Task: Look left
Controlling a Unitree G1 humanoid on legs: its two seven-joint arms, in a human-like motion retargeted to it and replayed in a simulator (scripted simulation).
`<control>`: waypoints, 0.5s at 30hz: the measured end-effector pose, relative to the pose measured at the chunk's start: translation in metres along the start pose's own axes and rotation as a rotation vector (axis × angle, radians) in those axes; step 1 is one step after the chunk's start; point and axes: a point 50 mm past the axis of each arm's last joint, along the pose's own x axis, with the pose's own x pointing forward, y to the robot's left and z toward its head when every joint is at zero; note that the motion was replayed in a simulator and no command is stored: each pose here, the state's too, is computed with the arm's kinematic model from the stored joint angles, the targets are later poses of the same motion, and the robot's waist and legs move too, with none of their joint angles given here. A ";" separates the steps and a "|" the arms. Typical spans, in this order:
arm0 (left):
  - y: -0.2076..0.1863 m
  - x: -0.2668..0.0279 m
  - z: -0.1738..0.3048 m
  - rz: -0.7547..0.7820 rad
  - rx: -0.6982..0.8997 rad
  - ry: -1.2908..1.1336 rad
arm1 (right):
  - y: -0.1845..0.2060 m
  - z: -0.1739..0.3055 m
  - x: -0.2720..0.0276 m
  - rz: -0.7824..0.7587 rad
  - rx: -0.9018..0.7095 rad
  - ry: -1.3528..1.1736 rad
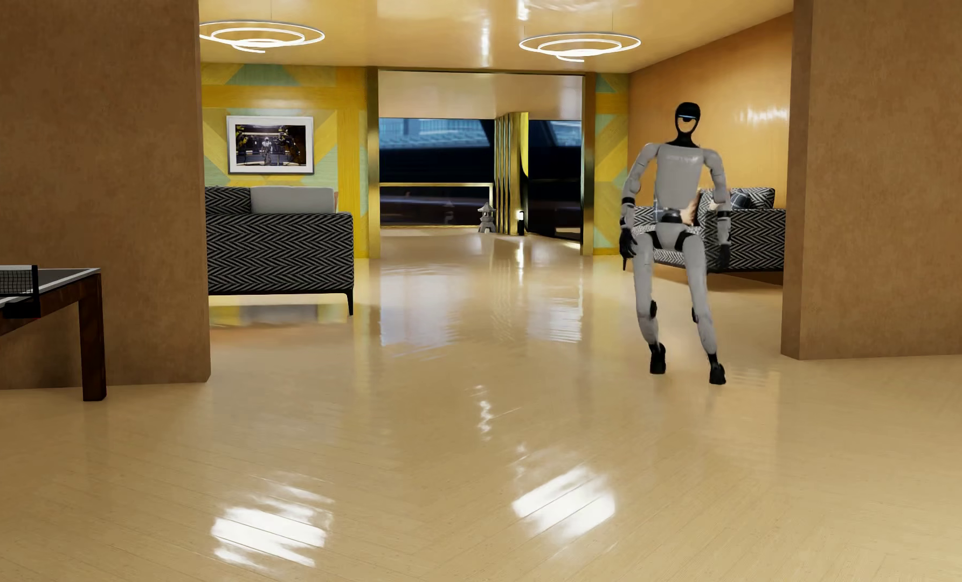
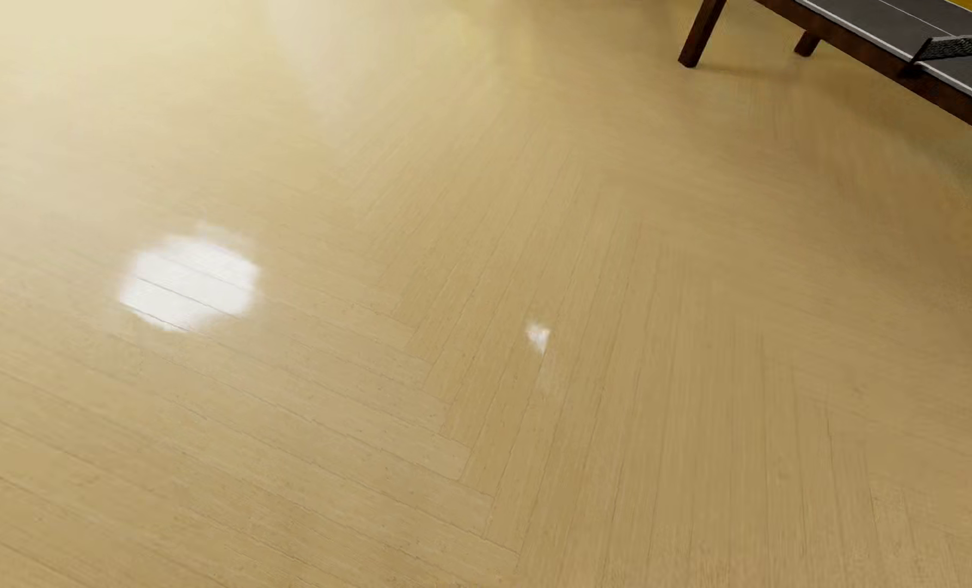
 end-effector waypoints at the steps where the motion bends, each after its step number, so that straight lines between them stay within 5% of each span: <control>1: 0.003 0.000 0.007 0.012 -0.013 -0.028 | 0.012 -0.004 -0.002 0.037 -0.012 0.010; 11: 0.021 -0.002 0.105 0.046 0.044 -0.365 | 0.074 -0.136 -0.074 0.250 -0.087 0.484; 15: 0.015 0.002 0.075 0.035 0.016 -0.261 | 0.081 -0.144 -0.081 0.273 -0.091 0.520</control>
